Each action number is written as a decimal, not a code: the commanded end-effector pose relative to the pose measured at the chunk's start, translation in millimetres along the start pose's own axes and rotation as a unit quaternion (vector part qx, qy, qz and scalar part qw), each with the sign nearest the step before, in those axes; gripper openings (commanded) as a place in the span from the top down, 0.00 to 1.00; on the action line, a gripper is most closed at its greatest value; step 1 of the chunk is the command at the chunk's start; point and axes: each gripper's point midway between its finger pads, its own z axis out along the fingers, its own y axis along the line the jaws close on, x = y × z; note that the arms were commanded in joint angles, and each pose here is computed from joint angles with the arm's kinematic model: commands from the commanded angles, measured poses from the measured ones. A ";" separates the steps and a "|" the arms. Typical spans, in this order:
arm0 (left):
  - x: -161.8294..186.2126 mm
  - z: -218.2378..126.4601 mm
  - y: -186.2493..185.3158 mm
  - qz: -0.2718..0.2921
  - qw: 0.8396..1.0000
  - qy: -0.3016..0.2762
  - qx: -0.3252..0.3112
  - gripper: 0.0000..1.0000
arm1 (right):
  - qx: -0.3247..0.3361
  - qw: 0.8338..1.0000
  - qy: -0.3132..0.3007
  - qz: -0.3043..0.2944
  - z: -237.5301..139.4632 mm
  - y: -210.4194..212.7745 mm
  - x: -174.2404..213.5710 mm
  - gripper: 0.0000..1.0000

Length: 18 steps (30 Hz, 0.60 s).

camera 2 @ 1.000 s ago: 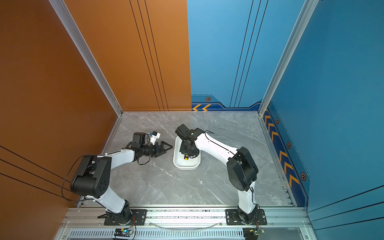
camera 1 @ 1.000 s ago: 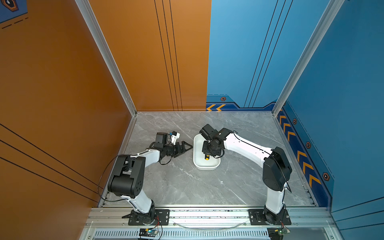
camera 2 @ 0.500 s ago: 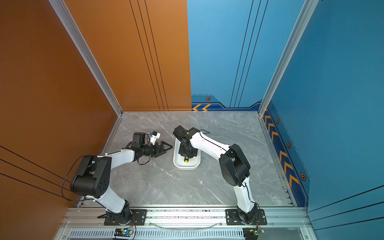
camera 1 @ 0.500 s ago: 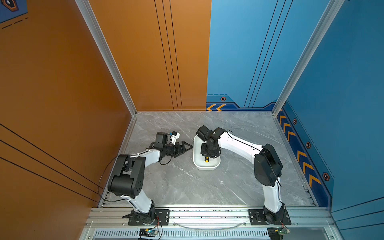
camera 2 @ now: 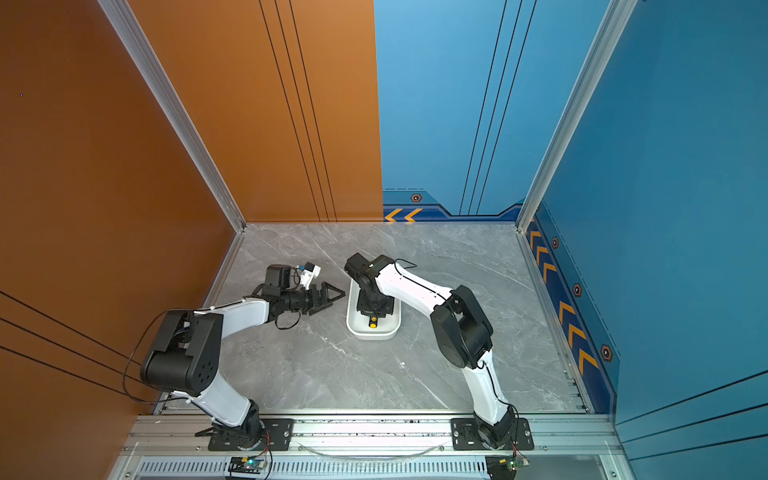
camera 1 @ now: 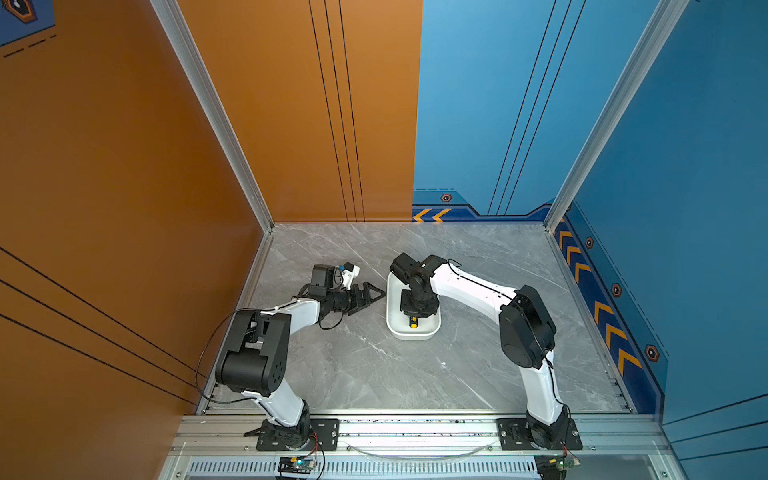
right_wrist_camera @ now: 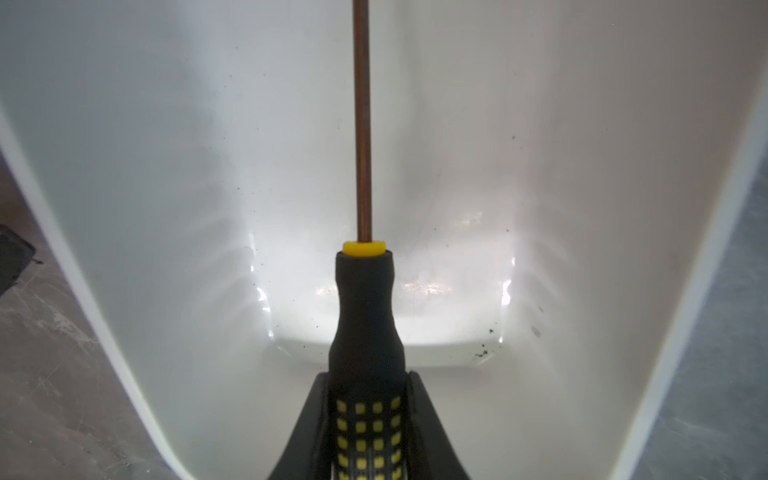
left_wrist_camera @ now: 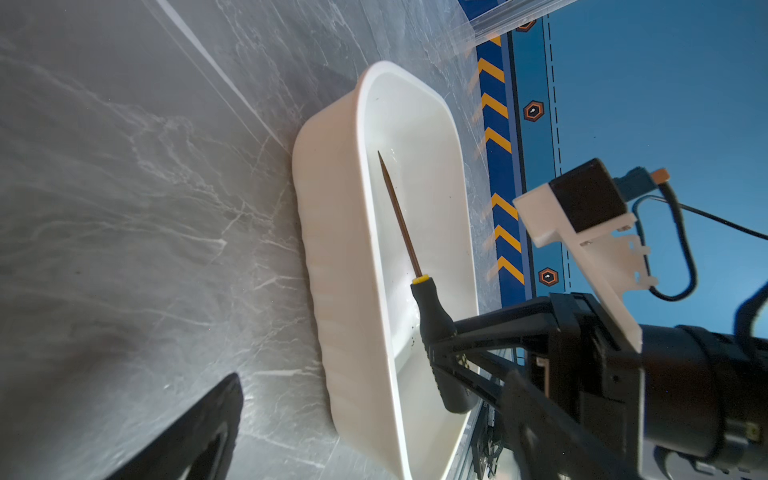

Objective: Put the screwdriver in the bin
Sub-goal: 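Lower the held screwdriver into the white bin with the right gripper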

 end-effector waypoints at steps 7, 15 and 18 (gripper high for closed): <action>3.3 -1.8 3.1 -0.003 1.000 0.005 -0.001 0.02 | 0.014 1.000 0.014 -0.009 7.5 -3.9 -2.5 1.00; 4.3 -2.0 4.9 -0.005 1.000 0.006 -0.002 0.02 | 0.024 0.999 0.022 -0.008 18.0 -7.4 -2.7 1.00; 4.3 -1.9 4.6 -0.004 1.000 0.006 -0.002 0.02 | 0.027 0.999 0.027 -0.009 22.3 -8.9 -2.6 1.00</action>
